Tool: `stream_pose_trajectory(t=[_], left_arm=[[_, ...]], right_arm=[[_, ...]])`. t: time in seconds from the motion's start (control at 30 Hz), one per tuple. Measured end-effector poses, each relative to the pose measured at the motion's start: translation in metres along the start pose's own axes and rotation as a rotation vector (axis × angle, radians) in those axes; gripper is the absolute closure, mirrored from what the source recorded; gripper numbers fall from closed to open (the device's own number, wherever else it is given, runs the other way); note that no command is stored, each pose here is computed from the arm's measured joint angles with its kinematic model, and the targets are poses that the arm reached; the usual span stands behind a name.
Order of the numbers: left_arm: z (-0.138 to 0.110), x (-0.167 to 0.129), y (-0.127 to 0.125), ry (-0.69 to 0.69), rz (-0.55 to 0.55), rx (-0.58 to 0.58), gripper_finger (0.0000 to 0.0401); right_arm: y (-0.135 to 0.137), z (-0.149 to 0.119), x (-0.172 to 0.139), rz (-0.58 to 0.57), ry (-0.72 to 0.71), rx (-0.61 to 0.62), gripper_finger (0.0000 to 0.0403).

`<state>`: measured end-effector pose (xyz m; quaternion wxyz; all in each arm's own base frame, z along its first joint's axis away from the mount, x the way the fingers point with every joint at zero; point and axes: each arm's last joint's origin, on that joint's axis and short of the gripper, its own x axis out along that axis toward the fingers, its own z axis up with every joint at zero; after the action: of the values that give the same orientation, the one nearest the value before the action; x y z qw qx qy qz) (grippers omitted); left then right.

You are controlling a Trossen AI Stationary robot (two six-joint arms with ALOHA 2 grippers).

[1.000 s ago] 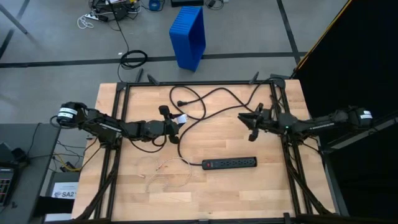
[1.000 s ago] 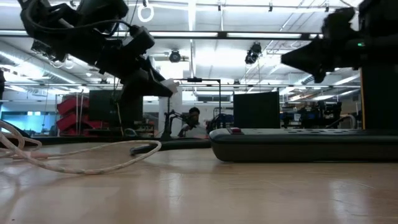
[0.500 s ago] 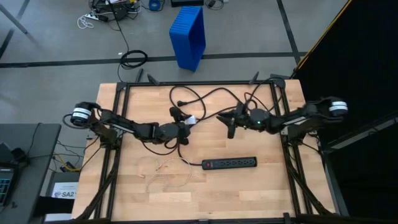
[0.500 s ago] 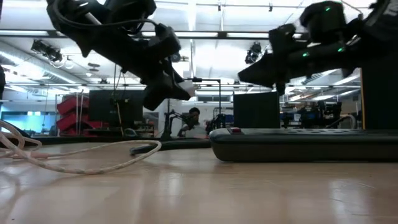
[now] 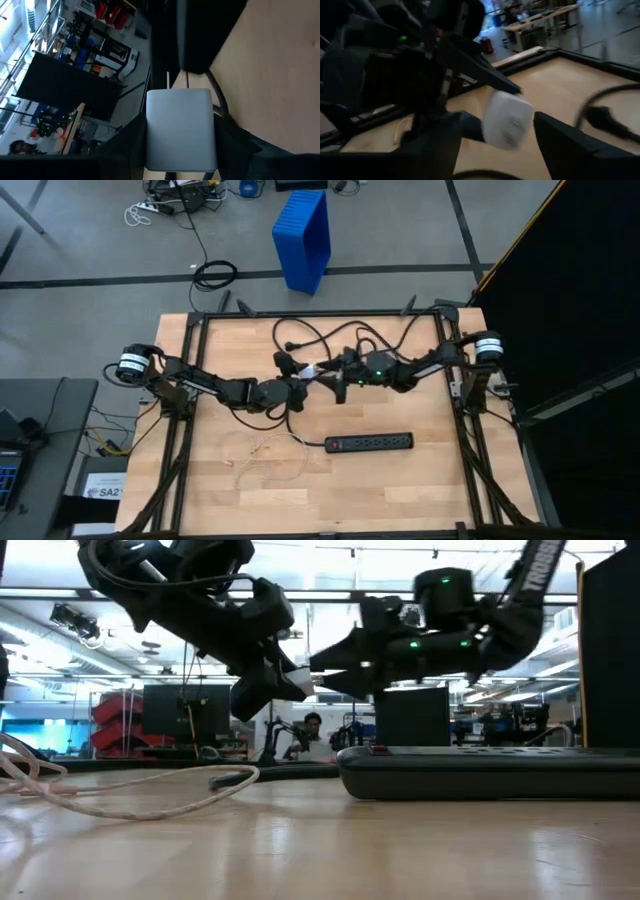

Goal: Insert USB
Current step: Insert the pink charger cable into the white charger adapter

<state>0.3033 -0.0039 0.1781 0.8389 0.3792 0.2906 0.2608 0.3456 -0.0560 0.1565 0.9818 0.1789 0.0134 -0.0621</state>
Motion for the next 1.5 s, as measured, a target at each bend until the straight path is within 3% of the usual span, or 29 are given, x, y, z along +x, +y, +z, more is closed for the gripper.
stream_pose_trajectory(t=[0.13, 0.33, 0.5, 0.7, 0.77, 1.07, 1.3, 1.5], left_arm=[[0.001, 0.000, 0.001, -0.010, 0.004, -0.001, 0.0245], [0.003, -0.002, -0.001, -0.021, -0.002, 0.003, 0.0245], [0.006, -0.006, -0.004, -0.039, -0.019, 0.014, 0.0244], [0.006, -0.008, -0.006, -0.035, -0.017, 0.032, 0.0244], [0.006, -0.008, -0.007, -0.036, -0.018, 0.030, 0.0242], [0.015, -0.033, -0.006, 0.025, 0.132, -0.006, 0.0171], [-0.007, -0.061, 0.009, 0.004, 0.103, -0.214, 0.0163], [-0.034, -0.085, 0.012, -0.057, -0.136, -0.457, 0.0176]], right_arm=[[-0.007, -0.002, 0.014, -0.024, 0.030, 0.041, 0.0156], [-0.010, -0.002, 0.024, -0.008, 0.056, 0.052, 0.0177], [-0.011, -0.001, 0.024, 0.027, 0.069, 0.053, 0.0220], [-0.013, -0.001, 0.024, 0.064, 0.096, 0.086, 0.0301], [-0.013, -0.001, 0.024, 0.075, 0.101, 0.085, 0.0301], [-0.021, 0.010, 0.021, 0.192, 0.111, 0.041, 0.0309], [-0.029, -0.002, 0.007, 0.255, 0.180, 0.052, 0.0309], [-0.027, -0.018, -0.018, 0.316, 0.143, 0.030, 0.0309]])
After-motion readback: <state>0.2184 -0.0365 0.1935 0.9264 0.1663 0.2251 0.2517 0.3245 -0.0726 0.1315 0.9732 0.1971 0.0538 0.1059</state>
